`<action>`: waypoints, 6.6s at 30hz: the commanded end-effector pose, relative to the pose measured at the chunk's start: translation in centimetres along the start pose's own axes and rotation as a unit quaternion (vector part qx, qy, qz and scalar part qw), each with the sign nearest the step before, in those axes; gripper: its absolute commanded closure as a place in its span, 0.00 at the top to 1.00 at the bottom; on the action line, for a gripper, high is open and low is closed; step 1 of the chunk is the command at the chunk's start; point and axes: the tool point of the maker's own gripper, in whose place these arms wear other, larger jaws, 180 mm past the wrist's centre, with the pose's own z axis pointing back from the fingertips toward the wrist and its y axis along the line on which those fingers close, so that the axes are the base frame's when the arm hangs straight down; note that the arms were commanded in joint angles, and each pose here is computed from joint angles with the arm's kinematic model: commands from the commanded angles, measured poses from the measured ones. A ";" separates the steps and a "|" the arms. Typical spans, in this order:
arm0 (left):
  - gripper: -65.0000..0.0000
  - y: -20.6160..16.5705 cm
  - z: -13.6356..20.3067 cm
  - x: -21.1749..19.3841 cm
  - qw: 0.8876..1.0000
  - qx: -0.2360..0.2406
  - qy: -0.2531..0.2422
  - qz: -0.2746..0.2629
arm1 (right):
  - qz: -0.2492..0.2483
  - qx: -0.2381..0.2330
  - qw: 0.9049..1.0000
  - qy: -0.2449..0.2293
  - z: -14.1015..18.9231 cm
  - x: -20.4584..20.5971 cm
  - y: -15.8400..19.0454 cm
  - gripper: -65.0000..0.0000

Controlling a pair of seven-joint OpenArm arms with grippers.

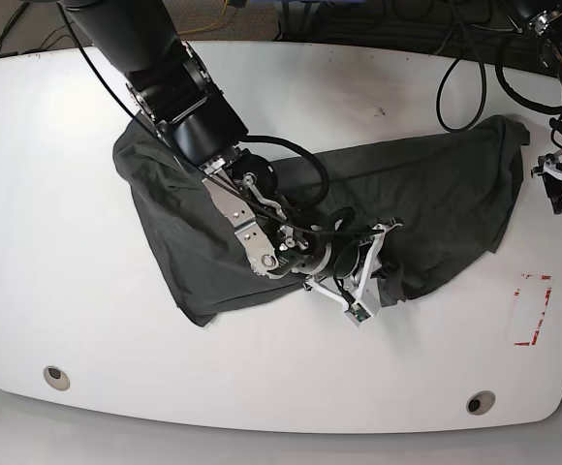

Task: Layout the t-shirt on the table in an organized manner, then fold the t-shirt properly
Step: 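Drag the held cloth with the right gripper away from the shirt's middle, then reach the left gripper to the t-shirt's middle and grasp cloth, then pull both grippers apart to stretch the t-shirt across the table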

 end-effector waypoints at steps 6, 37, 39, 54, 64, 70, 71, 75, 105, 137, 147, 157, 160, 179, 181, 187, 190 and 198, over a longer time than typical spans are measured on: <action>0.69 0.2 0.2 1.7 1.000 0.002 -0.027 -0.006 | 0.025 0.021 0.999 -0.012 1.6 0.5 1.8 0.00; 0.69 -1.9 -0.3 1.9 0.999 -0.025 -0.025 -0.022 | 0.007 0.079 0.995 0.066 13.6 -12.0 2.9 0.00; 0.69 -2.2 -0.3 1.9 0.999 -0.029 -0.025 -0.025 | -0.006 0.070 0.995 0.076 14.2 -12.8 2.6 0.00; 0.69 -4.6 -0.4 0.4 0.997 -0.062 -0.005 -0.043 | -0.064 0.006 0.986 0.151 17.1 -18.8 -0.1 0.00; 0.70 -7.5 -0.4 -1.0 0.993 -0.101 0.011 -0.066 | -0.065 -0.055 0.976 0.202 20.5 -21.4 -3.6 0.00; 0.69 -9.4 -0.4 -1.2 0.989 -0.125 0.014 -0.077 | -0.069 -0.090 0.966 0.232 22.5 -22.9 -5.9 0.00; 0.69 -9.5 -0.4 -1.2 0.989 -0.125 0.014 -0.077 | -0.069 -0.092 0.964 0.238 22.8 -23.3 -6.1 0.00; 0.69 -9.5 -0.4 -1.2 0.989 -0.126 0.014 -0.078 | -0.080 -0.111 0.956 0.260 24.1 -24.9 -7.3 0.00; 0.70 -20.6 1.9 -3.0 0.935 -0.298 0.012 -0.193 | -0.064 -0.234 0.927 0.287 26.8 -27.2 -14.9 0.00; 0.70 -40.8 3.1 3.4 0.871 -0.449 -0.039 -0.194 | -0.081 -0.207 0.938 0.264 23.8 -26.9 -13.0 0.00; 0.70 -45.7 2.1 1.1 0.862 -0.489 -0.001 -0.133 | -0.082 -0.205 0.939 0.264 23.7 -27.0 -12.8 0.00; 0.70 -46.5 -0.8 0.1 0.880 -0.465 0.027 -0.088 | -0.083 -0.205 0.939 0.264 23.7 -27.0 -12.7 0.00; 0.70 -46.4 -1.1 0.3 0.884 -0.459 0.024 -0.082 | -0.083 -0.205 0.939 0.264 23.7 -27.0 -12.7 0.00; 0.69 -46.5 -3.3 -2.3 0.889 -0.444 0.078 -0.082 | -0.078 -0.200 0.942 0.257 23.5 -26.5 -12.4 0.00; 0.69 -46.6 -3.4 -2.9 0.888 -0.444 0.084 -0.084 | -0.075 -0.199 0.943 0.255 23.4 -26.2 -12.3 0.00; 0.69 -46.7 -3.4 -3.2 0.887 -0.445 0.088 -0.087 | -0.074 -0.197 0.944 0.253 23.3 -26.1 -12.2 0.00; 0.64 -46.7 -3.4 -3.2 0.887 -0.445 0.089 -0.087 | -0.075 -0.195 0.945 0.251 23.1 -26.0 -12.0 0.00; 0.41 -47.6 -2.5 -3.6 0.879 -0.455 0.087 -0.109 | -0.078 -0.190 0.947 0.246 22.6 -25.9 -11.6 0.00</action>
